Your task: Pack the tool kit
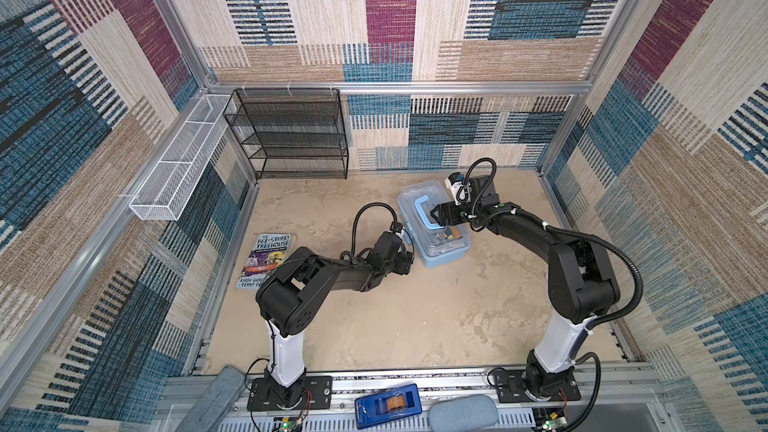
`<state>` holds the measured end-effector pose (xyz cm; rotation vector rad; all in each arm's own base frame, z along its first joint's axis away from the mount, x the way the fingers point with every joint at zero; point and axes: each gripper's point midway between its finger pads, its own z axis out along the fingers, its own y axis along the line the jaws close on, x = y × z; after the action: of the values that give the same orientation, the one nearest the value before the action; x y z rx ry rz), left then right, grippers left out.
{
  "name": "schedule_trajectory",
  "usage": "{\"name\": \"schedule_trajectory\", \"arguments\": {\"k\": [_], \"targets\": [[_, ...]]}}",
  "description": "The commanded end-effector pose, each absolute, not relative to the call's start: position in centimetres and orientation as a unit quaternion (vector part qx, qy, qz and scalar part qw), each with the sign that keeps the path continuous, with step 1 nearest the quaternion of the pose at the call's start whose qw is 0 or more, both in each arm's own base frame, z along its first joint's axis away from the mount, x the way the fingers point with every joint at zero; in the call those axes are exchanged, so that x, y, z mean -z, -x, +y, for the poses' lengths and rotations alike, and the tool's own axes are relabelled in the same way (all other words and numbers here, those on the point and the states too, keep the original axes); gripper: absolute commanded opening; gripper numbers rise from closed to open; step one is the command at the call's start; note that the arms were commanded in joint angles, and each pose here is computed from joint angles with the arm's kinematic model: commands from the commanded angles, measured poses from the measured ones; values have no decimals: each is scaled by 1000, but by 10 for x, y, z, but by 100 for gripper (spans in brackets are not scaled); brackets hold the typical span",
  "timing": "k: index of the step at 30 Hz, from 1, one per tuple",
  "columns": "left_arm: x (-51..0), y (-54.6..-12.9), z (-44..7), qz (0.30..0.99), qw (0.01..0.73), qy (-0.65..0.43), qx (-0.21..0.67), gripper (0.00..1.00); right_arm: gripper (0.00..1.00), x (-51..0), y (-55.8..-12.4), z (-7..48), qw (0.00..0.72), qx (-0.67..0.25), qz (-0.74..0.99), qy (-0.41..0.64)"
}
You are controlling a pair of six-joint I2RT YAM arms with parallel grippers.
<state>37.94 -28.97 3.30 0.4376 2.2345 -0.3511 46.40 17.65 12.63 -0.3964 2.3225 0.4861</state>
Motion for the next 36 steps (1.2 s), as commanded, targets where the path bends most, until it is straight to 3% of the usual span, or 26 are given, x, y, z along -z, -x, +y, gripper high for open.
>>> {"name": "schedule_trajectory", "arguments": {"k": [1,11,21,36], "targets": [[-44,-388,-292,864,454,-174,128,79,90,-95,-442,160,300,-152,930,147],[-48,-405,-294,827,530,-161,96,81,89,-82,-440,154,307,-139,930,149],[-43,-408,-297,832,526,-153,90,79,87,-73,-421,160,301,-164,925,162],[-45,-388,-299,811,557,-160,79,79,78,-38,-379,163,241,-117,942,201]]}}
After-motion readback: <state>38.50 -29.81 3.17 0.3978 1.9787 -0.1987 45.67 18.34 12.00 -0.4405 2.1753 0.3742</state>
